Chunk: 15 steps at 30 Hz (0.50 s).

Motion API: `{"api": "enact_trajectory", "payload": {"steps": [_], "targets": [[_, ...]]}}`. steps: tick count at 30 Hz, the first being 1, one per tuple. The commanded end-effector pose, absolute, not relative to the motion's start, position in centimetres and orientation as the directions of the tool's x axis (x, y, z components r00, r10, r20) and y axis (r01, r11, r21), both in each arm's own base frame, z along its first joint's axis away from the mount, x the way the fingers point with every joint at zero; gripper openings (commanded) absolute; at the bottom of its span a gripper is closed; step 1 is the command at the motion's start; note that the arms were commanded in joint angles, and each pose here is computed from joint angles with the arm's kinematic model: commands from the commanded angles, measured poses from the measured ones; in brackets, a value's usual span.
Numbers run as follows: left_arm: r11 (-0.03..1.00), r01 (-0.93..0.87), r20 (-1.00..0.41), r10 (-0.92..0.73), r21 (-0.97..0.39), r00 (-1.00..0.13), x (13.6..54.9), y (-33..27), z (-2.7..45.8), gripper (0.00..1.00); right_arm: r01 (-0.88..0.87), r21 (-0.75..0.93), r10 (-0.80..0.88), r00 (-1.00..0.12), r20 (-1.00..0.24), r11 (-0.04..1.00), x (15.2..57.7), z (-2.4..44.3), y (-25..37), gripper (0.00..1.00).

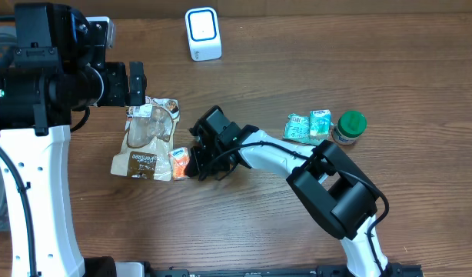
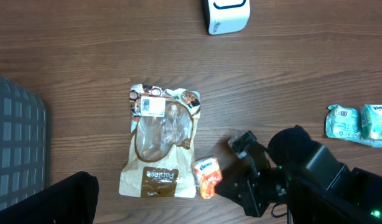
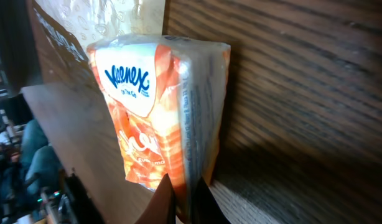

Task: Scan the item barcode
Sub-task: 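Lower the right gripper and grasp the orange Kleenex pack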

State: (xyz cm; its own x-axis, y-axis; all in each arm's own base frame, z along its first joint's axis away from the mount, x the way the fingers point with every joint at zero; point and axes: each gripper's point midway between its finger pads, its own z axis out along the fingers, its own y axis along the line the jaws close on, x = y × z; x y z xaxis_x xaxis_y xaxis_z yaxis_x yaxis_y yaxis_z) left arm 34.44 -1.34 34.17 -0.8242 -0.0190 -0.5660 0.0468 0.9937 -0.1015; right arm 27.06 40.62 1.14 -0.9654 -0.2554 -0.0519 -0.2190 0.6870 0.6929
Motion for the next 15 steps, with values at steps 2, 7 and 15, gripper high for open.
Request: {"api": "enact_trajectory", "payload": {"steps": [2, 7, 15], "targets": [[0.994, 0.041, -0.579, -0.024, -0.099, -0.815, 34.4, -1.2, 34.7, 1.00, -0.183, 0.744, -0.260, -0.966, -0.013, 0.642, 27.5, 2.1, 39.8, 0.04], [0.994, 0.041, -0.579, -0.024, -0.099, -0.815, 34.4, -1.2, 34.7, 1.00, -0.213, 0.776, -0.277, -0.959, -0.052, 0.593, 28.5, 5.2, 38.2, 0.04], [0.994, 0.041, -0.579, -0.024, -0.099, -0.815, 34.4, -1.2, 34.7, 1.00, -0.281, 0.863, -0.316, -0.937, -0.152, 0.419, 29.4, 12.7, 35.2, 0.04]]}}
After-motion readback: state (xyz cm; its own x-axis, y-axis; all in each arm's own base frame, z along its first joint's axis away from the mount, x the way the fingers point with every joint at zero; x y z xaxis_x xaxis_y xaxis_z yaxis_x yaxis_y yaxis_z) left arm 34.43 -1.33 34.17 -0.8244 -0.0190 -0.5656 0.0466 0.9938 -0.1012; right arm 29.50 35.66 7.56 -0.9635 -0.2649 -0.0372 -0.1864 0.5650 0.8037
